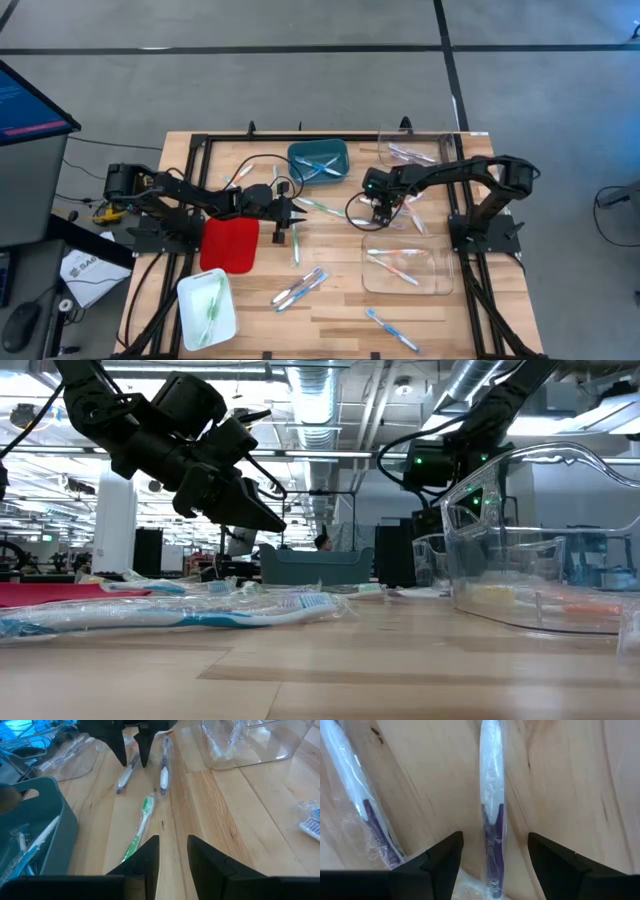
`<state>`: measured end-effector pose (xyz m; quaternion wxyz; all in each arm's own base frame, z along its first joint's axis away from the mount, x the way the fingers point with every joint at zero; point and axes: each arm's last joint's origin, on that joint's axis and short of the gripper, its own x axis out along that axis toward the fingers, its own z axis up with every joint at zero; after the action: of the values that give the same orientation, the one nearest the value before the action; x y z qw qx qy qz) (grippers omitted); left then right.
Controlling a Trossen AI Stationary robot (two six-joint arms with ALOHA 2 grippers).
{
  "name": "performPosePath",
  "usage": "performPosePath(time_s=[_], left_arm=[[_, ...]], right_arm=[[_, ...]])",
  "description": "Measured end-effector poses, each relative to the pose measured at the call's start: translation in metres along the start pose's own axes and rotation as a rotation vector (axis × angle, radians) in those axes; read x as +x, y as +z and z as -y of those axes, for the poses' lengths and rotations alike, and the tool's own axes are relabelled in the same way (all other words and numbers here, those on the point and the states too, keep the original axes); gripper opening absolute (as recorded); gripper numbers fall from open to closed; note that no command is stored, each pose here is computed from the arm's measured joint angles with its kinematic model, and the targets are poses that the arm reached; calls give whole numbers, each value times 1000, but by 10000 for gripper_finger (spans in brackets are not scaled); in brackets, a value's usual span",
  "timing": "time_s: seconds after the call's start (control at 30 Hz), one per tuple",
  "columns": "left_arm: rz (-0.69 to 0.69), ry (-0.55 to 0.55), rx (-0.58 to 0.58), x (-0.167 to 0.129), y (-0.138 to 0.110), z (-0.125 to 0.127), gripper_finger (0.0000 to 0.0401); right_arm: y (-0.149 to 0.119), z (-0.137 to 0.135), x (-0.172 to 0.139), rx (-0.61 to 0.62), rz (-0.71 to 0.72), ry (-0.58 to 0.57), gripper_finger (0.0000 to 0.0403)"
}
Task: Pick & Place Toothbrushes
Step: Put the purple toothbrush into the top transparent bin
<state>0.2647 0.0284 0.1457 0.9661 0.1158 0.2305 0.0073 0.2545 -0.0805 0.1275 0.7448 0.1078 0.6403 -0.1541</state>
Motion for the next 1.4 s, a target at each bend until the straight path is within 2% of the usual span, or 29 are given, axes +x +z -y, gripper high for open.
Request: performPosePath(time_s=[0.13,0.37,0.7,0.83,1.1,1.3,1.4], left_arm=[[0,0,0,0,0,0,94],[0,0,0,0,0,0,94],[-1,0,0,0,0,0,94],[-2,0,0,0,0,0,94],[-2,0,0,0,0,0,94],[-1,0,0,0,0,0,94],[-1,0,0,0,0,0,94]], right_arm=[[0,0,-1,0,8,0,221],[7,0,-9,15,119,7,203],[6,1,-5,20,88,5,169],[4,5,-5,54,58,4,133],[5,6,-8,60,36,-2,22],[14,5,-22,64,4,-5,35],[19,6,-30,59,-4,-8,26]])
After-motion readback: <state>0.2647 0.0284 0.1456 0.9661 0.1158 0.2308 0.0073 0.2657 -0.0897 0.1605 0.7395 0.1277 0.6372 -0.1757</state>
